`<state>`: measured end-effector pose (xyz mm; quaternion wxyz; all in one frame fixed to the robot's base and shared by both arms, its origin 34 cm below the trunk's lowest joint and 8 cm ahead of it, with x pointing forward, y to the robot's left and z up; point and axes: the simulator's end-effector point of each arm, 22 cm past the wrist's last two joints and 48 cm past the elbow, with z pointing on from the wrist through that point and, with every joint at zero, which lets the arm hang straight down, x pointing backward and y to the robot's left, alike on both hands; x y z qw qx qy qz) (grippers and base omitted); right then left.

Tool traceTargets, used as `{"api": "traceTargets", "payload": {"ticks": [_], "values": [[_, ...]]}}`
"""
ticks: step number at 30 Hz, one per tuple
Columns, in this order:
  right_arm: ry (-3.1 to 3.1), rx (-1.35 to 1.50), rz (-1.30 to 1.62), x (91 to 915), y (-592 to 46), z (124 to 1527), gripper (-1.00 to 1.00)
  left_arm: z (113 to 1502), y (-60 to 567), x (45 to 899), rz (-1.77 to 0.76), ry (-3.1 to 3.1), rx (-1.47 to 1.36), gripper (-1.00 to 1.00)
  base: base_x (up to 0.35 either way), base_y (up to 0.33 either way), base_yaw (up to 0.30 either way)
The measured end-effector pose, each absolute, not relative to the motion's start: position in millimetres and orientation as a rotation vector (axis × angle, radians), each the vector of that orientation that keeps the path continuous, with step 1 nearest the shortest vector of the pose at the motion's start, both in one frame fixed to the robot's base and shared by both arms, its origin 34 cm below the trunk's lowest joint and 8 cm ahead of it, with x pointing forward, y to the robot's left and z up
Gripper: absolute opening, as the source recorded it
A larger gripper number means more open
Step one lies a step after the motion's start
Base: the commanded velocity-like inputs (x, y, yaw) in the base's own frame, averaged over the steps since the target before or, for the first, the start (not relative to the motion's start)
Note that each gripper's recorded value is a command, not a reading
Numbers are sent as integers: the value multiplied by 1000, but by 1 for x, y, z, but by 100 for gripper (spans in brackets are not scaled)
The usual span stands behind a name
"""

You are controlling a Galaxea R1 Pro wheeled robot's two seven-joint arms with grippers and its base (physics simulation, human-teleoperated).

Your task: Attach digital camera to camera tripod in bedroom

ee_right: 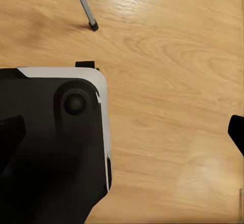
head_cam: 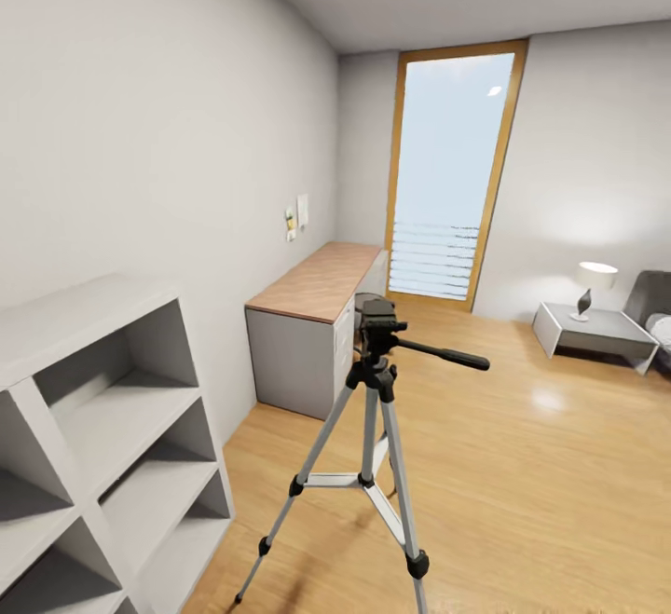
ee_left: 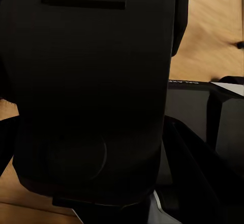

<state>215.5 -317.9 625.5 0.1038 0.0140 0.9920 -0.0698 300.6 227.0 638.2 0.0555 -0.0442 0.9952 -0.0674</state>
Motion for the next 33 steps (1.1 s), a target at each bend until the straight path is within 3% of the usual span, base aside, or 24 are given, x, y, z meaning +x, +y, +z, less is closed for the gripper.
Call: {"api": "traceTargets", "payload": {"ticks": [33], "values": [[2927, 40, -204, 215, -317, 625, 100, 638, 228, 301, -203, 3021, -136, -100, 0, 0, -241]]}}
